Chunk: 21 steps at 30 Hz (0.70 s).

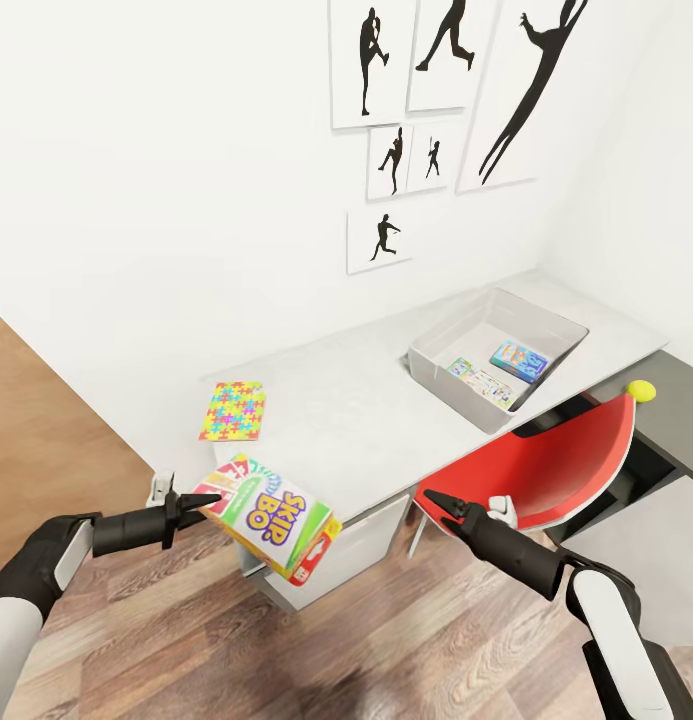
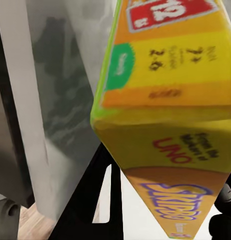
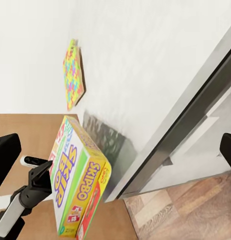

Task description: Put all the toys in the child's room - the three board games (two on the bed and one on the table), the two jigsaw puzzles on the table, and the tennis ball on the table - inside the toy box on the table in the child's room.

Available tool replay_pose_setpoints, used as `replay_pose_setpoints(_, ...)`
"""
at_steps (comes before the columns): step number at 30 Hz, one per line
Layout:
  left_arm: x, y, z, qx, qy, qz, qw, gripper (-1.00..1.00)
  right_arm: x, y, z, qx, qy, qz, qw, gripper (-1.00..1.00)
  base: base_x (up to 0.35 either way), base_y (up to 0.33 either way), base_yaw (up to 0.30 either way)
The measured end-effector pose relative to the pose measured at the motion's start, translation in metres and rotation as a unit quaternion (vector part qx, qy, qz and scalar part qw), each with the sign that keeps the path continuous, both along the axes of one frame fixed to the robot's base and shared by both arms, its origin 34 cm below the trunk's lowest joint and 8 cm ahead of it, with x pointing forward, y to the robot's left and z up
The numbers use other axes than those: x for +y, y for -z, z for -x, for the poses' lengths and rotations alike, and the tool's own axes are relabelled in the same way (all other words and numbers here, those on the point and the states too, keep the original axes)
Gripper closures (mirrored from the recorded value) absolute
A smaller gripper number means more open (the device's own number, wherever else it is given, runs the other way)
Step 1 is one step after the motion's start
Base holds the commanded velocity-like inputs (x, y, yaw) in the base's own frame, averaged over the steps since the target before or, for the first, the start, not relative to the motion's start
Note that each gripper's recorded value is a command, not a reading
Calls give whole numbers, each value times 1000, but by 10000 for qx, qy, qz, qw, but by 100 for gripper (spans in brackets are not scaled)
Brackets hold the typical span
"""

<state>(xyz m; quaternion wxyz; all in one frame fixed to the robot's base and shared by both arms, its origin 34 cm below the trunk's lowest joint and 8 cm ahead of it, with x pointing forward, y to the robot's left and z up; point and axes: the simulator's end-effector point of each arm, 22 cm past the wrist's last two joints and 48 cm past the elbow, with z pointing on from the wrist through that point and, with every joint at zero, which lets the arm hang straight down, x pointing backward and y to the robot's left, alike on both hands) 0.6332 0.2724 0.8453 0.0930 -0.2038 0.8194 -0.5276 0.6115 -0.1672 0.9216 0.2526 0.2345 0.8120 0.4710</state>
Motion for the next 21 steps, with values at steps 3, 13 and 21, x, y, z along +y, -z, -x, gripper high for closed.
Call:
replay_pose_setpoints(3, 0, 0, 0, 14, -2, 3, 10000, 100, -1, 0, -1, -9, 15, 2, 10000, -100, 0, 0, 0)
replay_pose_setpoints(13, 6, 0, 0, 34, -15, -37, 10000, 100, -1, 0, -1, -20, 20, -1, 10000, -100, -66, 0, 0)
replay_pose_setpoints(21, 7, 0, 1, 34, -15, -44, 10000, 100, -1, -1, -1, -22, 23, -6, 10000, -100, -59, 0, 0)
